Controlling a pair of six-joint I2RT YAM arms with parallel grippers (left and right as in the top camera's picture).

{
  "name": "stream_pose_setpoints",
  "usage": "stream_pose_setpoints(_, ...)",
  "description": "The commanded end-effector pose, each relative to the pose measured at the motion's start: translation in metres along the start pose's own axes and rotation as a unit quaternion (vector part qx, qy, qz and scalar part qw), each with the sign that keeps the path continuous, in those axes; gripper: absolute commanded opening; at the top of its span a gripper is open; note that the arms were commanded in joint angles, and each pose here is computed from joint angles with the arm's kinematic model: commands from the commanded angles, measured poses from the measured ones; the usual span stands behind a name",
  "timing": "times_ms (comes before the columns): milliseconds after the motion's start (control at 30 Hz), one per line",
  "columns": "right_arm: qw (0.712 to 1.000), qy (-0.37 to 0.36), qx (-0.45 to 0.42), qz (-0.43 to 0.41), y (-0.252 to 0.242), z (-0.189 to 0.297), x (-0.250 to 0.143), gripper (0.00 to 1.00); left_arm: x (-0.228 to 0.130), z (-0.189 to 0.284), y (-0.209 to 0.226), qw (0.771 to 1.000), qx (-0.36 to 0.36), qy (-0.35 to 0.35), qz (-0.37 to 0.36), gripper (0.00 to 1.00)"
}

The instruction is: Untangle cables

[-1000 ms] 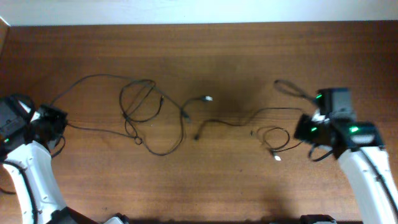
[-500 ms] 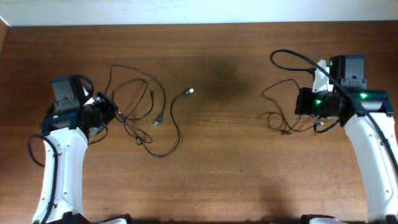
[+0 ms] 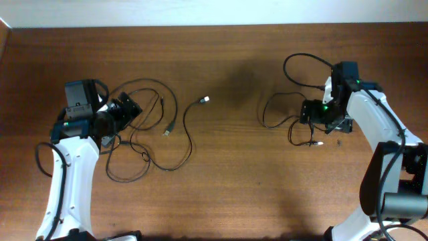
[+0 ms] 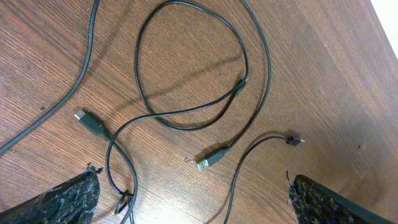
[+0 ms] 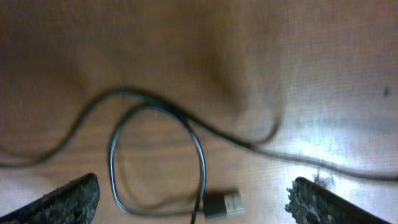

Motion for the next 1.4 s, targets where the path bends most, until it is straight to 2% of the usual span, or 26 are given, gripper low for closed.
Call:
stream_pose_setpoints(0,0.998,-0.014,-0.002,0.061,-0.004,-0.017,-0.001,0.98,0.000,0.000,0.001,1.000,0.003,-0.002,-0.002,0.99)
stream_pose_setpoints(67,0.994,-0.021,-0.001,0.110,-0.007,-0.034,-0.006,0.98,0.000,0.000,0.001,1.000,0.003,-0.002,-0.002,0.99)
stream_pose_setpoints(167,0.994,-0.013,-0.003,0.110,-0.009,-0.053,-0.007,1.00,0.000,0.000,0.001,1.000,0.003,-0.002,-0.002,0.99)
stream_pose_setpoints(267,0.992,0.023,-0.013,0.122,-0.014,-0.074,-0.015,0.68,0.000,0.000,0.001,1.000,0.004,-0.001,-0.002,0.99)
stream_pose_setpoints(333,0.991,0.054,-0.023,0.120,-0.018,-0.089,-0.022,0.27,0.000,0.000,0.001,1.000,0.003,-0.002,-0.002,0.99)
stream_pose_setpoints(400,0.991,0.077,-0.053,0.099,-0.025,-0.100,-0.028,0.04,0.000,0.000,0.001,1.000,0.004,-0.001,-0.002,0.99)
stream_pose_setpoints(433,0.993,0.076,-0.069,0.051,-0.027,-0.102,-0.029,0.04,0.000,0.000,0.001,1.000,0.004,-0.001,-0.002,0.99)
stream_pose_setpoints(500,0.995,0.064,-0.067,0.034,-0.025,-0.098,-0.020,0.04,0.000,0.000,0.001,1.000,0.004,-0.001,-0.002,0.99)
stream_pose_setpoints(567,0.994,0.029,-0.109,-0.004,-0.033,-0.070,0.015,0.04,0.000,0.000,0.001,1.000,0.004,-0.001,-0.002,0.99)
stream_pose_setpoints(633,0.989,-0.020,-0.143,-0.036,-0.049,-0.017,0.064,0.04,0.000,0.000,0.001,1.000,0.004,-0.001,-0.002,0.99)
stream_pose_setpoints(767,0.978,-0.109,-0.134,-0.116,-0.096,0.067,0.121,0.04,0.000,0.000,0.001,1.000,0.004,-0.001,-0.002,0.99)
stream_pose_setpoints(833,0.979,-0.089,-0.120,-0.135,-0.122,0.079,0.119,0.04,0.000,0.000,0.001,1.000,0.004,-0.001,-0.002,0.99)
stream_pose_setpoints(900,0.989,-0.058,-0.045,-0.127,-0.104,0.072,0.113,0.04,0.000,0.000,0.001,1.000,0.004,-0.001,-0.002,0.99)
stream_pose_setpoints(1000,0.997,-0.005,-0.042,-0.069,-0.055,0.060,0.092,0.05,0.000,0.000,0.001,1.000,0.004,-0.001,-0.002,0.99)
stream_pose_setpoints(1033,0.997,-0.006,-0.059,-0.051,-0.044,0.049,0.088,0.13,0.000,0.000,0.001,1.000,0.004,-0.001,-0.002,0.99)
stream_pose_setpoints(1067,0.997,0.000,-0.060,-0.044,-0.040,0.040,0.083,0.15,0.000,0.000,0.001,1.000,0.004,-0.001,-0.002,0.99)
stream_pose_setpoints(1100,0.997,0.008,-0.062,-0.044,-0.040,0.030,0.078,0.20,0.000,0.000,0.001,1.000,0.004,-0.001,-0.002,0.99)
stream_pose_setpoints(1167,0.997,0.019,-0.065,-0.044,-0.043,0.020,0.073,0.49,0.000,0.000,0.001,1.000,0.004,-0.001,-0.002,0.99)
stream_pose_setpoints(1233,0.997,0.024,-0.066,-0.043,-0.043,0.018,0.071,0.65,0.000,0.000,0.001,1.000,0.004,-0.001,-0.002,0.99)
stream_pose_setpoints(1267,0.996,0.029,-0.067,-0.043,-0.043,0.018,0.069,0.82,0.000,0.000,0.001,1.000,0.004,-0.001,-0.002,0.99)
stream_pose_setpoints(1333,0.995,0.042,-0.072,-0.050,-0.044,0.018,0.065,0.98,0.000,0.000,0.001,1.000,0.004,-0.001,-0.002,0.99)
stream_pose_setpoints(1367,0.989,0.042,-0.100,-0.104,-0.049,0.019,0.062,0.98,0.000,0.000,0.001,1.000,0.004,0.000,-0.002,0.99)
Point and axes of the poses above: each gripper's point midway between its finger pads, its own z axis back along the fingers, its own y axis along the line the jaws close on, x = y × z, the point moved 9 cm from there along z, back along the fingers, and after that the axes turned 13 degrees about -z, right-handed, at the moved point
